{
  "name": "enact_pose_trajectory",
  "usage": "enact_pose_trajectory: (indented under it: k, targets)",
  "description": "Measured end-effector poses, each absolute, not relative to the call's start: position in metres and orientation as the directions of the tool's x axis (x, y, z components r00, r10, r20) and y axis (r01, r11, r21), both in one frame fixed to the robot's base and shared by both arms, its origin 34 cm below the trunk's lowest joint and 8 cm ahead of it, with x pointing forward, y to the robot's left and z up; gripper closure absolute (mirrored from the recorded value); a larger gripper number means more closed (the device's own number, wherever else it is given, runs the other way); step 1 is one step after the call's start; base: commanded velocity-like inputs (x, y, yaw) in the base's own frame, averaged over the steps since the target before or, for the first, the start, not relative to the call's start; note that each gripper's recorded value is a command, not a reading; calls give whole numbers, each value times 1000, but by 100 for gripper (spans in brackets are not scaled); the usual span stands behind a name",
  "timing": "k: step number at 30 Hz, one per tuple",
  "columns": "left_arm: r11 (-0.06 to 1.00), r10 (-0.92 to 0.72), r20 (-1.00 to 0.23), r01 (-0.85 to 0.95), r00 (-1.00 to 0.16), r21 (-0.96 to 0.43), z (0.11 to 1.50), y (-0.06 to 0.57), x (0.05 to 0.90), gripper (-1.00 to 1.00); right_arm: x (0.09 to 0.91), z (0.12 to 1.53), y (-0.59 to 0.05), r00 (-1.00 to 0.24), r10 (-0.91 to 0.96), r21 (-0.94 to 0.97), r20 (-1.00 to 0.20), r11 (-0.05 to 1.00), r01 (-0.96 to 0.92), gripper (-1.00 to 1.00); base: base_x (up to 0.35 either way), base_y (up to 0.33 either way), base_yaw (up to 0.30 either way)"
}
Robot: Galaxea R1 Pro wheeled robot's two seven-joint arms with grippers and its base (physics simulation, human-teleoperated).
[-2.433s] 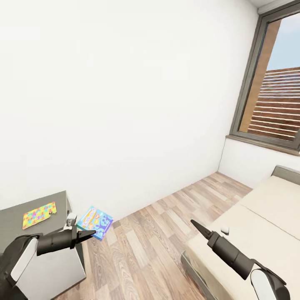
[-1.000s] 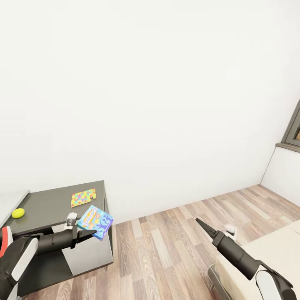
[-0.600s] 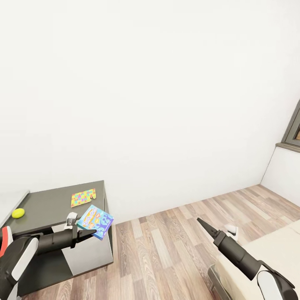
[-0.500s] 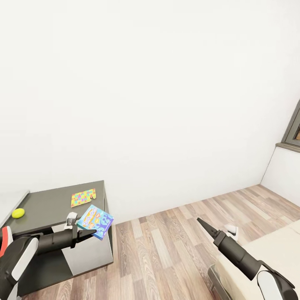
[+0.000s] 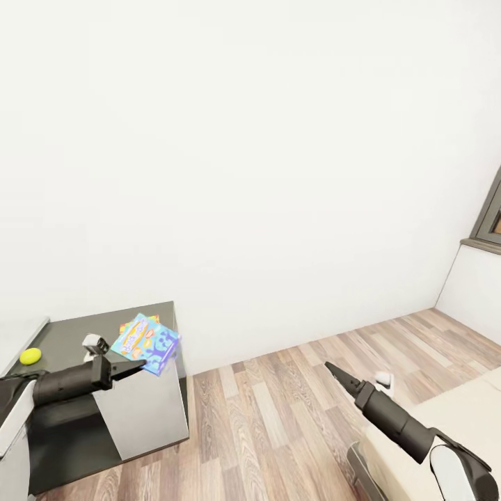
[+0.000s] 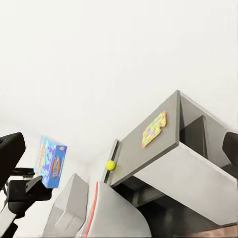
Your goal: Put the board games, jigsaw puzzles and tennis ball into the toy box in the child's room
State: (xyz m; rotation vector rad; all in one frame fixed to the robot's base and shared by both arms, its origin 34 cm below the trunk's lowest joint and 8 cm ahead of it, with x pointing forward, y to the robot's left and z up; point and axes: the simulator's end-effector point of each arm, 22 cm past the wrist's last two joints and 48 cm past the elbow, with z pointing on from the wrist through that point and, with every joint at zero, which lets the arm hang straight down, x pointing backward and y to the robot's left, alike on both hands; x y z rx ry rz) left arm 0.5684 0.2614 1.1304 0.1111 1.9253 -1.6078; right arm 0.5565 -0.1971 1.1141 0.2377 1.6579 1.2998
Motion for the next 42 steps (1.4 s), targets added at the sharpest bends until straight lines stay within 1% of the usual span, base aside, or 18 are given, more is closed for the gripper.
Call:
enact_pose_trajectory:
  k: [10, 17, 22, 27, 32, 42]
  targets:
    - [207, -305, -542, 501, -783, -840, 1163, 286, 555, 100, 559, 1131, -187, -536, 635, 829, -557, 381, -410, -100, 0, 0, 0]
    - [181, -343, -570, 543, -746, -820, 1192, 316, 549, 100, 554, 1133, -173, -584, 621, 851, -523, 335, -405, -100, 0, 0, 0]
    - [215, -344, -577, 536, -741, -816, 1193, 331, 548, 100, 552, 1133, -164, -598, 608, 850, -523, 324, -415, -100, 0, 0, 0]
    - [219, -345, -578, 536, -740, -816, 1193, 334, 548, 100, 552, 1133, -161, -600, 603, 849, -525, 325, -417, -100, 0, 0, 7]
    - [219, -346, -580, 538, -737, -814, 1195, 335, 547, 100, 555, 1136, -163, -579, 611, 839, -540, 336, -428, -100, 0, 0, 181]
    - [219, -347, -584, 542, -734, -811, 1197, 335, 546, 100, 556, 1139, -165, -562, 616, 830, -552, 344, -439, -100, 0, 0, 267]
